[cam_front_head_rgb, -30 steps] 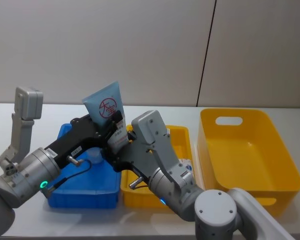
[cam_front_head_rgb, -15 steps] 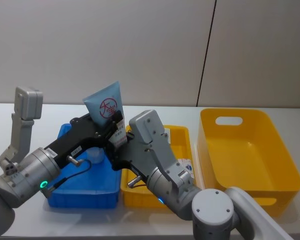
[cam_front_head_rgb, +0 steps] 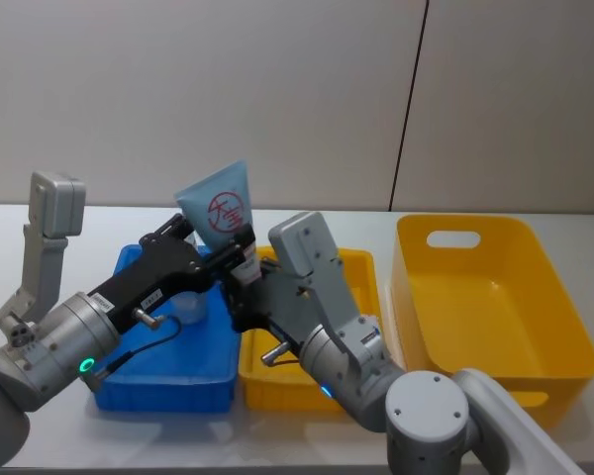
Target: Bimanual collaborative sorting of washing and personal care products
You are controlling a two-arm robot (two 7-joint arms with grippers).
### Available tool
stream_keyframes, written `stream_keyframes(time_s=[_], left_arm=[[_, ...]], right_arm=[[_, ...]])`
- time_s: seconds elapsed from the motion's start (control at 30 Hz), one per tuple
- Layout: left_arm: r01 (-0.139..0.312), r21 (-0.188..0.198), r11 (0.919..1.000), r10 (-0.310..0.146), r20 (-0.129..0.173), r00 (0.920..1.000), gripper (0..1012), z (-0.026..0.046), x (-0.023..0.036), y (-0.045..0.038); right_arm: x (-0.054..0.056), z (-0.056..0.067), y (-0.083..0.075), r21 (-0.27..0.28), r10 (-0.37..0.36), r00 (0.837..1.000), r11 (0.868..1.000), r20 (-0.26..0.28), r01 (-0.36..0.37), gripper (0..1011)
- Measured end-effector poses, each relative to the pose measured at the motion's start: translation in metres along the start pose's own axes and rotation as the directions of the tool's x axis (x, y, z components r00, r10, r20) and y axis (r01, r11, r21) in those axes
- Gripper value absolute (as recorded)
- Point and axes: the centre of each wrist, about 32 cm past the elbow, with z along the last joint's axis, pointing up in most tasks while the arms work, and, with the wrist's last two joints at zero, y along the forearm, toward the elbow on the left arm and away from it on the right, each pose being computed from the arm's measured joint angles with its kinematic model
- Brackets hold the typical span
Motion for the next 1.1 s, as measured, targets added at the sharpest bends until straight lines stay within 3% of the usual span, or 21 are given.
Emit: stream_keyframes(time_s=[0.3, 0.57, 0.83, 1.1], left_arm=[[0.000, 0.000, 1.0000, 0.000, 0.000, 1.0000, 1000, 0.0000, 0.0000, 0.0000], [-0.001, 0.000, 1.0000, 0.001, 0.000, 1.0000, 1001, 0.0000, 0.0000, 0.0000], [-0.001, 0.000, 1.0000, 0.001, 0.000, 1.0000, 1001, 0.0000, 0.0000, 0.0000], [-0.001, 0.000, 1.0000, 0.001, 0.000, 1.0000, 1002, 0.0000, 0.0000, 0.0000]], right_arm=[[0.012, 0.001, -0.002, -0.004, -0.095, 0.995, 0.995, -0.003, 0.095, 206], [0.028, 0.000, -0.007, -0.008, -0.196, 0.981, 0.981, -0.004, 0.196, 206], [0.049, 0.000, -0.019, -0.012, -0.318, 0.948, 0.948, -0.004, 0.318, 195], [0.070, -0.002, -0.037, -0.028, -0.440, 0.898, 0.898, 0.002, 0.439, 195]])
